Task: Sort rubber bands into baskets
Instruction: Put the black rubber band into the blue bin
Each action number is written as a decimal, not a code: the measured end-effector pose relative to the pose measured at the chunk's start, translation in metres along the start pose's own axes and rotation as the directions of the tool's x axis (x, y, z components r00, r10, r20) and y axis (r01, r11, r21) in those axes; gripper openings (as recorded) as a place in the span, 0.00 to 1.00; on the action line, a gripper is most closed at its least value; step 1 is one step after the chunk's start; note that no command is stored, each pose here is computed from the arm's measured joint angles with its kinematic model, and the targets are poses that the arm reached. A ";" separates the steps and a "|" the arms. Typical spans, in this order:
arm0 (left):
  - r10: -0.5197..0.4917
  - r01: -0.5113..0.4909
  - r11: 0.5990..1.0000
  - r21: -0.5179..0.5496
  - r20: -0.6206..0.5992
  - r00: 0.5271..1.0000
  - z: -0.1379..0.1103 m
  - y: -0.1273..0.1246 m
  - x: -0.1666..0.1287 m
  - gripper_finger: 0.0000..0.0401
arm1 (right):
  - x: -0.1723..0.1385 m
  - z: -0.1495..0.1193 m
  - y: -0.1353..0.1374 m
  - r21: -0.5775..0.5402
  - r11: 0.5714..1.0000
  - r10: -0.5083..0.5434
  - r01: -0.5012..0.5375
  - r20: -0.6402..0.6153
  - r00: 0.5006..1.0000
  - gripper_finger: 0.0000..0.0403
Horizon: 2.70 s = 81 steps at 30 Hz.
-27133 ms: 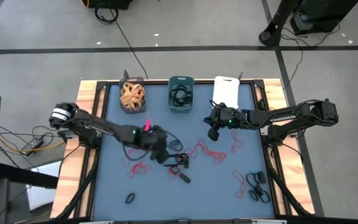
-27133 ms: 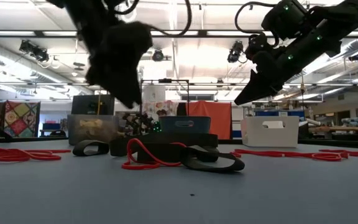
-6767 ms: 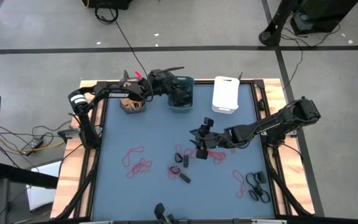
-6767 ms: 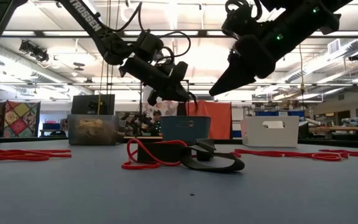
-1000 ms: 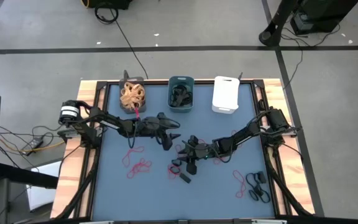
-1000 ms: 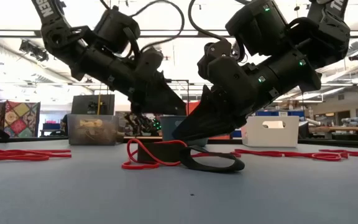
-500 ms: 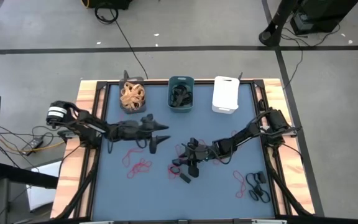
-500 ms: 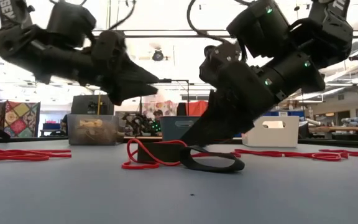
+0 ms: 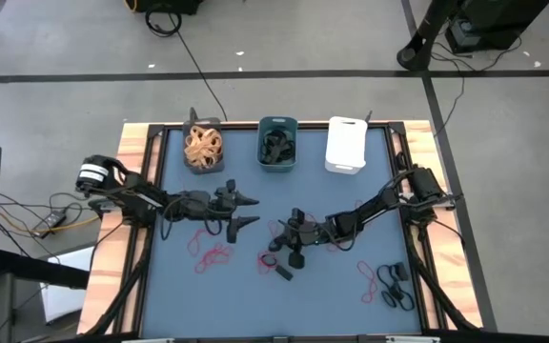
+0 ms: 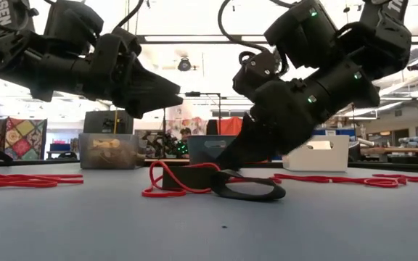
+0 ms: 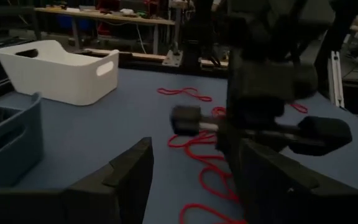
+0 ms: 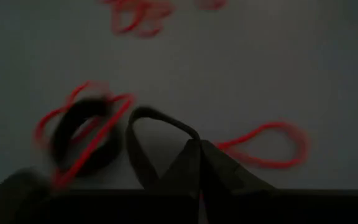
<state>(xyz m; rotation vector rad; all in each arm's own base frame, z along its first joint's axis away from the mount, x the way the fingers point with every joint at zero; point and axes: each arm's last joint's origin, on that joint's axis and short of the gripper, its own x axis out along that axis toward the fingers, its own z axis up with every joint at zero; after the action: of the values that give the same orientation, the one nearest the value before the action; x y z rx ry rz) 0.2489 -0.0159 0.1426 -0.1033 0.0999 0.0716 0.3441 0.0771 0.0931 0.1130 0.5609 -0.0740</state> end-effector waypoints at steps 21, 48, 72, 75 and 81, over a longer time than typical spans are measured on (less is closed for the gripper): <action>-0.104 0.109 0.990 0.093 -0.054 0.993 -0.011 -0.019 0.044 0.59 | -0.046 0.038 0.003 -0.002 0.930 -0.365 0.368 0.123 0.923 0.01; -0.066 0.071 0.993 0.095 -0.049 0.997 -0.009 -0.019 0.046 0.07 | -0.048 0.044 0.002 0.072 0.965 -0.260 0.253 0.116 0.959 0.02; 0.313 -0.288 0.907 -0.306 0.033 0.949 0.042 0.134 0.067 0.02 | -0.084 0.055 -0.006 0.163 0.929 -0.341 0.332 0.032 0.940 0.45; 0.354 -0.359 0.880 -0.310 -0.077 0.932 0.052 0.153 0.076 0.02 | -0.080 0.052 -0.005 0.163 0.935 -0.321 0.314 0.020 0.947 0.45; 0.385 -0.441 0.859 -0.259 -0.242 0.891 0.063 0.171 0.084 0.11 | -0.072 0.043 -0.003 0.136 0.953 -0.268 0.270 -0.031 0.963 0.45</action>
<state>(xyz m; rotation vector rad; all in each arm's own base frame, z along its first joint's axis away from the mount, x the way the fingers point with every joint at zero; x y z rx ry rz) 0.3253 0.1664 0.1795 -0.4020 0.2952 0.5145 0.3063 0.0717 0.1676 0.1729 0.5809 -0.3792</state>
